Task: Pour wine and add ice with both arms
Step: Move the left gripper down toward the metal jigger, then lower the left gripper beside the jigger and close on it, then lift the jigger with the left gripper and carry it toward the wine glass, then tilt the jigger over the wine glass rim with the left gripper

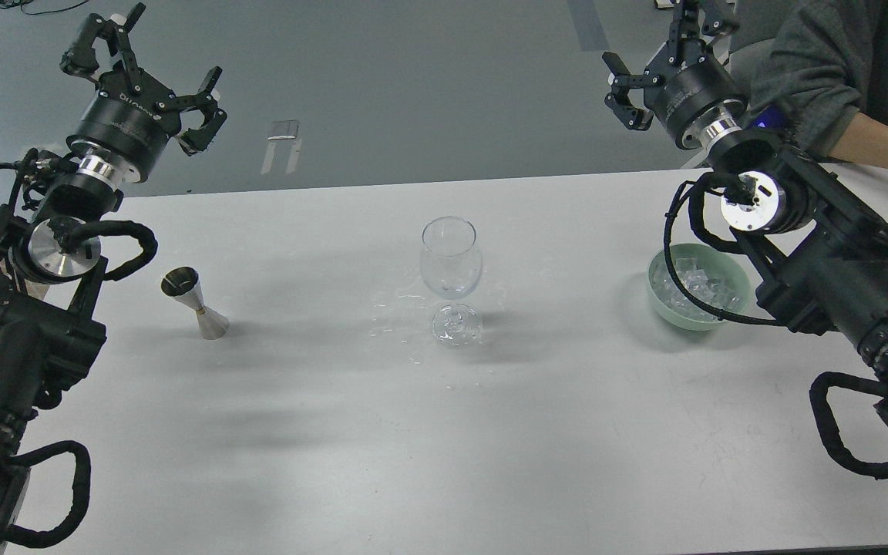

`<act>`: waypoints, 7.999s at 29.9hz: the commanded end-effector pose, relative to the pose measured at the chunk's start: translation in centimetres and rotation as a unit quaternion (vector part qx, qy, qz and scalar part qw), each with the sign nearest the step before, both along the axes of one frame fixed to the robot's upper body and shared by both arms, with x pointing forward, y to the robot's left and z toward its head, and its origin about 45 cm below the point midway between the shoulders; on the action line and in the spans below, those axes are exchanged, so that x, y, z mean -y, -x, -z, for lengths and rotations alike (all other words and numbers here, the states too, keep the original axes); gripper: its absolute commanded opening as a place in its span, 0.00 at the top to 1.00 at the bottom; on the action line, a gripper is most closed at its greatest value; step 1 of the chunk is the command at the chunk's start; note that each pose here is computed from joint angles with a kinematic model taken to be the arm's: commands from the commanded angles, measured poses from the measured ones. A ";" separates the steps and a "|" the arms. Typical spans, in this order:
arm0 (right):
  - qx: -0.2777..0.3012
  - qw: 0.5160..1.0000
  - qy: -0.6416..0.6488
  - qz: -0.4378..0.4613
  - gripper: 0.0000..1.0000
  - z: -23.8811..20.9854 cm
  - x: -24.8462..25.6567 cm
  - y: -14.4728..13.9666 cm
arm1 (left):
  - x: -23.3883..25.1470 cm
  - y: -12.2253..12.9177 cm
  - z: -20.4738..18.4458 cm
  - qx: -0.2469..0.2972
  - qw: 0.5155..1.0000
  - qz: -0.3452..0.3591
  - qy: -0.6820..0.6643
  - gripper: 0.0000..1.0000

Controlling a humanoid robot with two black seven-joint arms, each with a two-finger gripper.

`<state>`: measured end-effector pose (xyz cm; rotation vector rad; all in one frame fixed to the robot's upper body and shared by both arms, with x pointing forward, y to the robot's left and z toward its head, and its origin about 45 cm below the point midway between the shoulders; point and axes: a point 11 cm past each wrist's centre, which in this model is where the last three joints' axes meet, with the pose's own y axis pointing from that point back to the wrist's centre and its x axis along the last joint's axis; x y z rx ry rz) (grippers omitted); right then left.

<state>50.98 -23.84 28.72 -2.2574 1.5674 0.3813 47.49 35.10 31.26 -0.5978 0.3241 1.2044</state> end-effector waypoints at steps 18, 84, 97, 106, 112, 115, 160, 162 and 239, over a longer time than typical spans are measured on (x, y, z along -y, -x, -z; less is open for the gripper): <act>0.005 0.997 -0.071 -0.018 0.00 -0.1 1.7 0.1 | 2.2 1.1 4.0 -0.044 0.998 0.038 0.017 0.01; -0.014 0.998 -0.056 -0.012 0.00 2.0 1.9 0.7 | -1.3 18.4 18.9 -0.340 0.867 -0.130 0.342 0.02; -0.017 0.998 -0.056 -0.011 0.00 2.4 2.0 0.9 | -2.1 16.3 19.4 -0.329 0.855 -0.147 0.374 0.02; -0.017 0.998 -0.056 -0.011 0.00 2.4 2.0 0.9 | -2.5 14.8 19.5 -0.323 0.852 -0.163 0.378 0.02; -0.018 0.998 -0.056 -0.011 0.00 2.5 2.0 0.9 | -2.6 14.2 20.4 -0.329 0.845 -0.176 0.384 0.04; -0.019 0.998 -0.056 -0.011 0.00 2.5 2.0 0.9 | -2.5 14.0 20.2 -0.327 0.846 -0.175 0.384 0.06; -0.021 0.998 -0.051 -0.011 0.00 2.9 2.1 1.0 | -0.2 9.4 13.8 -0.270 0.877 -0.135 0.374 1.00; -0.021 0.998 -0.051 -0.011 0.00 2.9 2.1 1.0 | 0.4 8.9 12.7 -0.266 0.881 -0.126 0.371 1.00; -0.035 0.998 -0.045 -0.009 0.00 4.5 2.5 1.7 | 20.4 14.1 8.7 -0.276 0.955 0.077 0.083 1.00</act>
